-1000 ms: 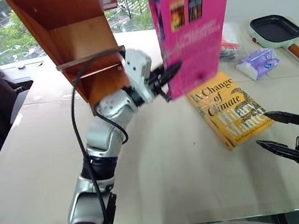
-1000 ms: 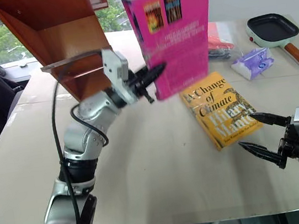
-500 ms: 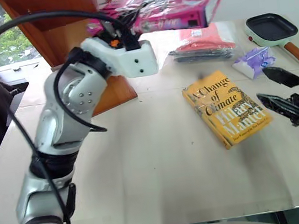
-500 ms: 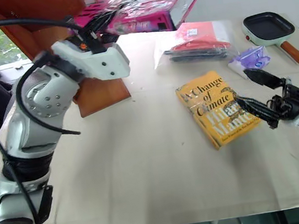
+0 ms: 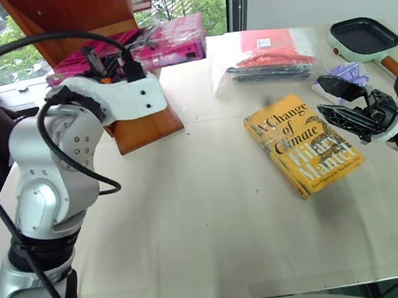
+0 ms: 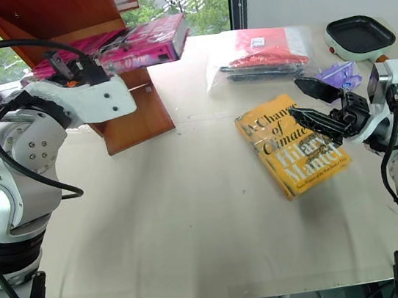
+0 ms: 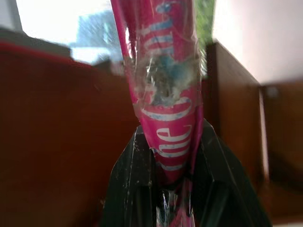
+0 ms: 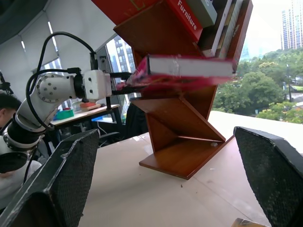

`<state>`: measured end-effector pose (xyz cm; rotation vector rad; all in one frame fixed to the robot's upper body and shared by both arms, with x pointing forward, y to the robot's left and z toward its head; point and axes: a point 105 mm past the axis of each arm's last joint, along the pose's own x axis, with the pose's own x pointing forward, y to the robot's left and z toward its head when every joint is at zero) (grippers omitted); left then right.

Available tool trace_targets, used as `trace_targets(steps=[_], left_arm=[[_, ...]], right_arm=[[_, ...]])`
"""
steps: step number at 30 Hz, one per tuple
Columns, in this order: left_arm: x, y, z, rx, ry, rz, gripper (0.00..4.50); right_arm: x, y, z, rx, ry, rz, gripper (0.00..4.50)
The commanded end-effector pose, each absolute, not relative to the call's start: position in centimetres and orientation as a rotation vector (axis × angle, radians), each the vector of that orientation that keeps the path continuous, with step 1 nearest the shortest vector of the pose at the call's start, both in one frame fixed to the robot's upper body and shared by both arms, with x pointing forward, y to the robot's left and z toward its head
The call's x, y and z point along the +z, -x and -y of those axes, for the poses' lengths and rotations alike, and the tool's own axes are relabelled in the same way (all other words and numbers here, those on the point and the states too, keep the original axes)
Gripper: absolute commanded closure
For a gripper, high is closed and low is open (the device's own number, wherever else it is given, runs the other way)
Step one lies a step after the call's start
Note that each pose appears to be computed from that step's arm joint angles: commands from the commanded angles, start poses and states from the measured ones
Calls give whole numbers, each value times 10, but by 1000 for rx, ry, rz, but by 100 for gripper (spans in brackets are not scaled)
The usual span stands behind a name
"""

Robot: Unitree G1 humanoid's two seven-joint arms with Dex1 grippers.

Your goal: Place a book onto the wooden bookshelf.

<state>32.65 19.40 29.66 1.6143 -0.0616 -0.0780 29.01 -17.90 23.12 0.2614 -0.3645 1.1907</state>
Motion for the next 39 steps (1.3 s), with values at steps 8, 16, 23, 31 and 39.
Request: trace_targets(steps=[8, 16, 23, 31, 39], left_arm=[[303, -327, -232, 98, -1438, -104, 403], [295, -326, -233, 100, -1372, -141, 194], [302, -321, -239, 154, -1349, -139, 2], [331, -300, -239, 246, -1326, -8, 2], [330, -278, -189, 70, -1019, 353, 2]], right_arm=[[243, -288, 170, 1222, -237, 432, 0], [243, -290, 171, 1214, -229, 445, 0], [240, -291, 175, 1199, -231, 444, 0], [237, -294, 178, 1197, -235, 442, 0], [220, -296, 189, 1196, -172, 363, 0]])
